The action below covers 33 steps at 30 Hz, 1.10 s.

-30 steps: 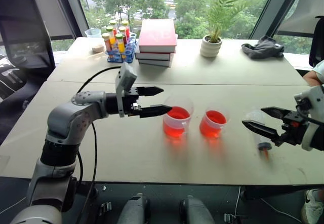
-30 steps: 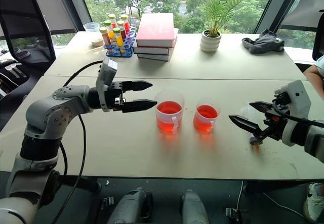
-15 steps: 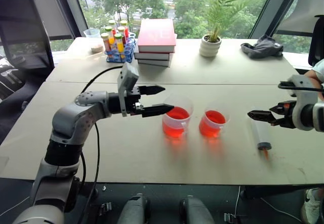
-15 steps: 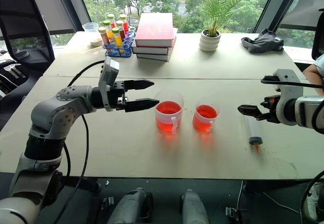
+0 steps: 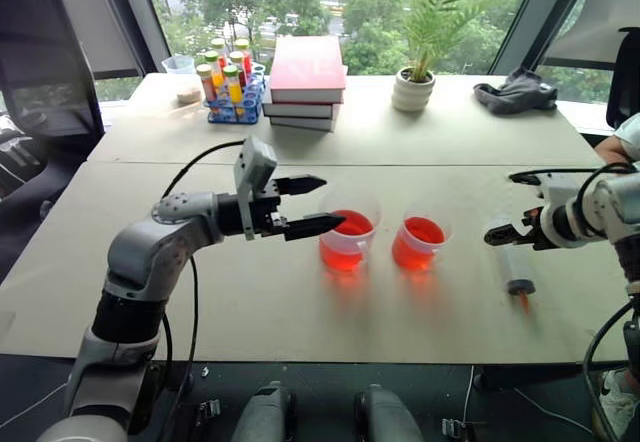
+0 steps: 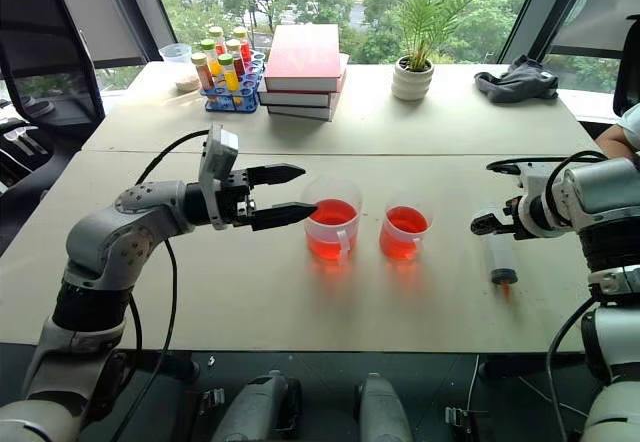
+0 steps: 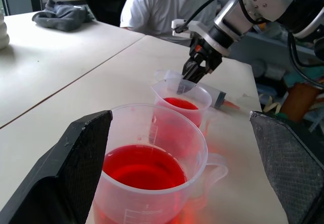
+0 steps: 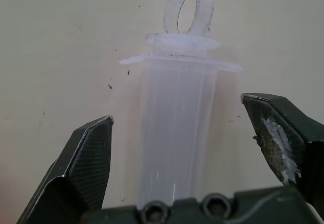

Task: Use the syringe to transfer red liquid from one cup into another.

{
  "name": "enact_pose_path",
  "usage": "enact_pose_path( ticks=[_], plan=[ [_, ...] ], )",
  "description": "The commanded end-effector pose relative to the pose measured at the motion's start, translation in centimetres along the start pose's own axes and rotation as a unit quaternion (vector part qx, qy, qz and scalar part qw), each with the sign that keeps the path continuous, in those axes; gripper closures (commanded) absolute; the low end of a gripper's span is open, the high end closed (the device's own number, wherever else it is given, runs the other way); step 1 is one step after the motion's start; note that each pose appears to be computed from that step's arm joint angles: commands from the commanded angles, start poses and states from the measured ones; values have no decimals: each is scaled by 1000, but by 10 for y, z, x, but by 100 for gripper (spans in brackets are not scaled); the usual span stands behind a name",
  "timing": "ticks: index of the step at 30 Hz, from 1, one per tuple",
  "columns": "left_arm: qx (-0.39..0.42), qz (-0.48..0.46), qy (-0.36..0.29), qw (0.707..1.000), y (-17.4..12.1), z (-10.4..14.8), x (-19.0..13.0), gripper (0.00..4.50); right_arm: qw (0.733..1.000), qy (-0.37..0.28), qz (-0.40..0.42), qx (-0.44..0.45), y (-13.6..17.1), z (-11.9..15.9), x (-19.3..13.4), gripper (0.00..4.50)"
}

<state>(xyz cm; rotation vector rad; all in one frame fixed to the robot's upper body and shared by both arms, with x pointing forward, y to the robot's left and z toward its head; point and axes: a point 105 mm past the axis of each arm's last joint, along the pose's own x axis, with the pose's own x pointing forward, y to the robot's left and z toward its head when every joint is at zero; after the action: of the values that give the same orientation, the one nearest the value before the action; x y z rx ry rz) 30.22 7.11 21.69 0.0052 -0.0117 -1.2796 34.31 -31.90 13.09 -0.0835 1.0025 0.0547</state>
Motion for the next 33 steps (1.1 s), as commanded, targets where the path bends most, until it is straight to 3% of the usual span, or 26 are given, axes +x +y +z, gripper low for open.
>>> enact_pose_path(
  ticks=[1,5,6,10,16,18,20,25,28,33],
  plan=[
    [16,4,-13,1000,-4,11,-5,0,1000,-12,4,-8,-3,10,-3,90],
    [16,9,-13,1000,-3,14,-10,0,1000,0,15,-13,-1,6,0,287],
    [16,9,-13,1000,-2,15,-11,0,1000,1,18,-14,0,6,-1,312],
    [14,7,-16,1000,0,22,-16,0,1000,-14,14,-15,0,11,-6,312],
    [15,7,-20,1000,10,36,-23,0,978,-198,35,-62,15,62,-59,312],
    [21,3,-16,1000,13,40,-22,0,932,-342,87,-88,43,94,-100,312],
    [26,3,-13,1000,16,44,-22,0,864,-469,157,-97,71,112,-145,312],
    [36,-2,-10,999,22,56,-24,0,719,-625,283,-112,134,115,-202,312],
    [42,-1,-7,999,26,61,-28,0,668,-658,327,-115,162,111,-207,312],
    [49,-6,-7,999,28,67,-29,0,640,-656,380,-127,202,93,-183,312]
  ],
)
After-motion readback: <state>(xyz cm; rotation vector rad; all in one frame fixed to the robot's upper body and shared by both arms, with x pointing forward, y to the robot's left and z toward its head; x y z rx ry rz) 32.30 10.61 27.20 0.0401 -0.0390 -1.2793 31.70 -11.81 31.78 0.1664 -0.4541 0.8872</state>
